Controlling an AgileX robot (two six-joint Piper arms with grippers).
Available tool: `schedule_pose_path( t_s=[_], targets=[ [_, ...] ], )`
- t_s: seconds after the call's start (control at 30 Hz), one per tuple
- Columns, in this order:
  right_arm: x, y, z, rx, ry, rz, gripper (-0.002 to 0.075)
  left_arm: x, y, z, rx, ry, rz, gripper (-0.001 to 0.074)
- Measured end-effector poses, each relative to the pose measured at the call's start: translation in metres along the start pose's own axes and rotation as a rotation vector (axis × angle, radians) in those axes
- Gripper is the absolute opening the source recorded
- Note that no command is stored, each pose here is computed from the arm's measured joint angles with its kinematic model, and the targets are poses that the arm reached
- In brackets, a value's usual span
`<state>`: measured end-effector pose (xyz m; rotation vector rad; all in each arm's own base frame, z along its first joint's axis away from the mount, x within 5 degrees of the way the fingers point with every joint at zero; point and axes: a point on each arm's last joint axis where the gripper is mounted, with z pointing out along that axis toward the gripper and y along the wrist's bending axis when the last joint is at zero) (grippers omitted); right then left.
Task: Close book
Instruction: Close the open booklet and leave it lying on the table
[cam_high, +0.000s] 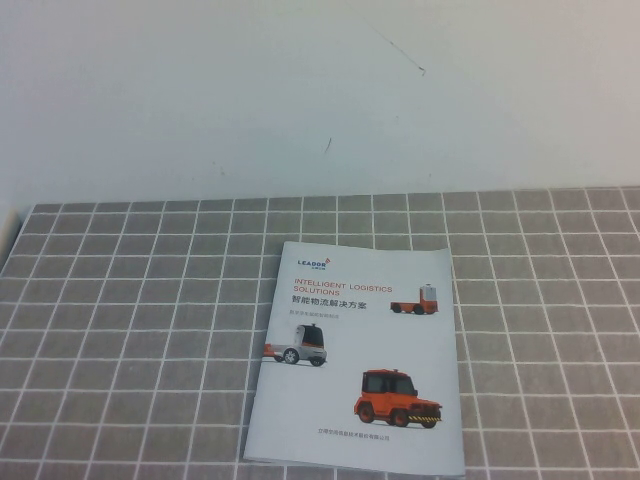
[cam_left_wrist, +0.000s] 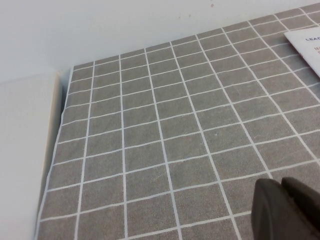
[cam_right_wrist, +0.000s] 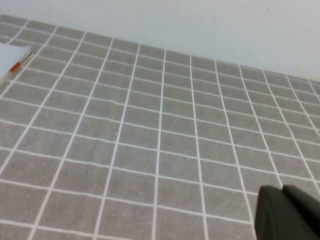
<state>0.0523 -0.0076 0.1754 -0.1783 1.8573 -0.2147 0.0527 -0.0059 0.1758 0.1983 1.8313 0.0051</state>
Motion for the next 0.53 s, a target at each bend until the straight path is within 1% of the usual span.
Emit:
schedule_pose_path(
  t_s=[0.23,0.53],
  targets=[
    [0.0049,0.002,0.0008,-0.015,0.035,0.04,-0.0002,0.0,0.0,0.0,0.0,0.0,0.0,-0.0003],
    [0.0048,0.0022,0.0006,-0.018,0.038,0.048,-0.0002,0.0,0.0,0.0,0.0,0.0,0.0,-0.0003]
  ],
)
